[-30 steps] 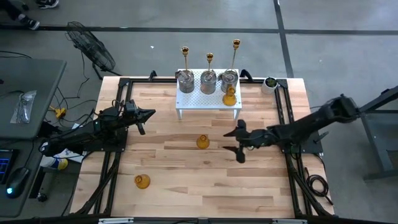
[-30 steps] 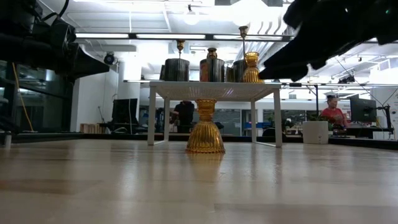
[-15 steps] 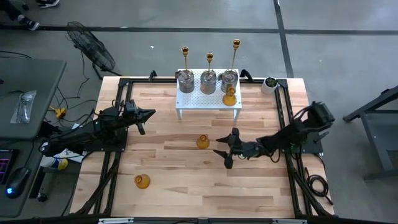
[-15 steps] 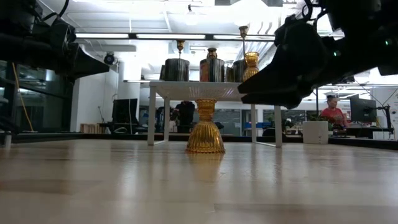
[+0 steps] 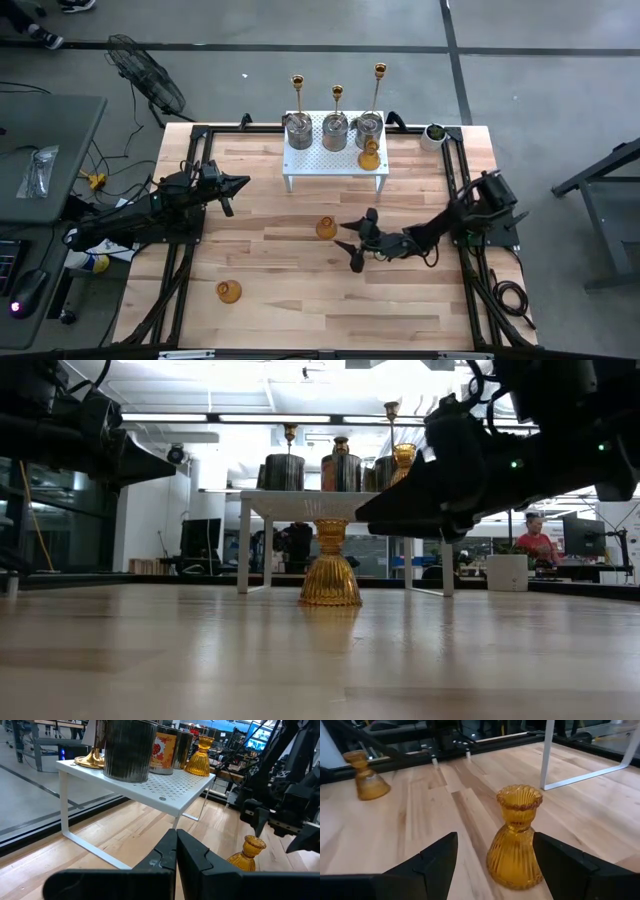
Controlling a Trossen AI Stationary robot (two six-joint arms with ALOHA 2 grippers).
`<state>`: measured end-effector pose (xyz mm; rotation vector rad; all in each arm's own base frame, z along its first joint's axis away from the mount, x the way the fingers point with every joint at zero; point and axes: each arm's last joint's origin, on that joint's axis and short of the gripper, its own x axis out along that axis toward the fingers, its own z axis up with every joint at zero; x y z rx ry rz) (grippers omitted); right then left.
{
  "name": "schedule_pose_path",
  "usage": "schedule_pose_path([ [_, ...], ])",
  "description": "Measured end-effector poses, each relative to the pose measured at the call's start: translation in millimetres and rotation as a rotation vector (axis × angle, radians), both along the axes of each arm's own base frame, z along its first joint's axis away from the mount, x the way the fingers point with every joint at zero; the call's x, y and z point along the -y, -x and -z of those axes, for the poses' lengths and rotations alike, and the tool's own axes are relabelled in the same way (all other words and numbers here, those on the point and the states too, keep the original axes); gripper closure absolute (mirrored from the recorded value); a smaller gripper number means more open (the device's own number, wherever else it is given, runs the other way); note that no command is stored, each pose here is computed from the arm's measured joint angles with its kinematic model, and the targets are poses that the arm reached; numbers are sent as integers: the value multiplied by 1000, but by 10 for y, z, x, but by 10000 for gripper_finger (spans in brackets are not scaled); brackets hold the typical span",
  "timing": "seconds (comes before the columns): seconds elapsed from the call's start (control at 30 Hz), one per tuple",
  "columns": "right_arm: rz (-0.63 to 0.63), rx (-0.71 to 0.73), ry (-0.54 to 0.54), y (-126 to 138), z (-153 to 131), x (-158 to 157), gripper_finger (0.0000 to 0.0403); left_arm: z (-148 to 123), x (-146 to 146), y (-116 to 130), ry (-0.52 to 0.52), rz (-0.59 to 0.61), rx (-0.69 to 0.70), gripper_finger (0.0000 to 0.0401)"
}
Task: Pick & Place candle stick holders
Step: Put the top brown glass candle holder on the shelf
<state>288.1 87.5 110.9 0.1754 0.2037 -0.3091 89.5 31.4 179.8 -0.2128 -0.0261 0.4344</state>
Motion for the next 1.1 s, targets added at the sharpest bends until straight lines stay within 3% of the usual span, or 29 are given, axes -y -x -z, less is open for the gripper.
schedule_pose_path([
  [0.67, 117, 0, 6, -424, 144, 188, 151, 0, 0, 0, 0, 0, 0, 401],
  [1.1, 138, 11, 2, -501, 104, 247, 151, 2, 0, 0, 0, 0, -1, 401],
])
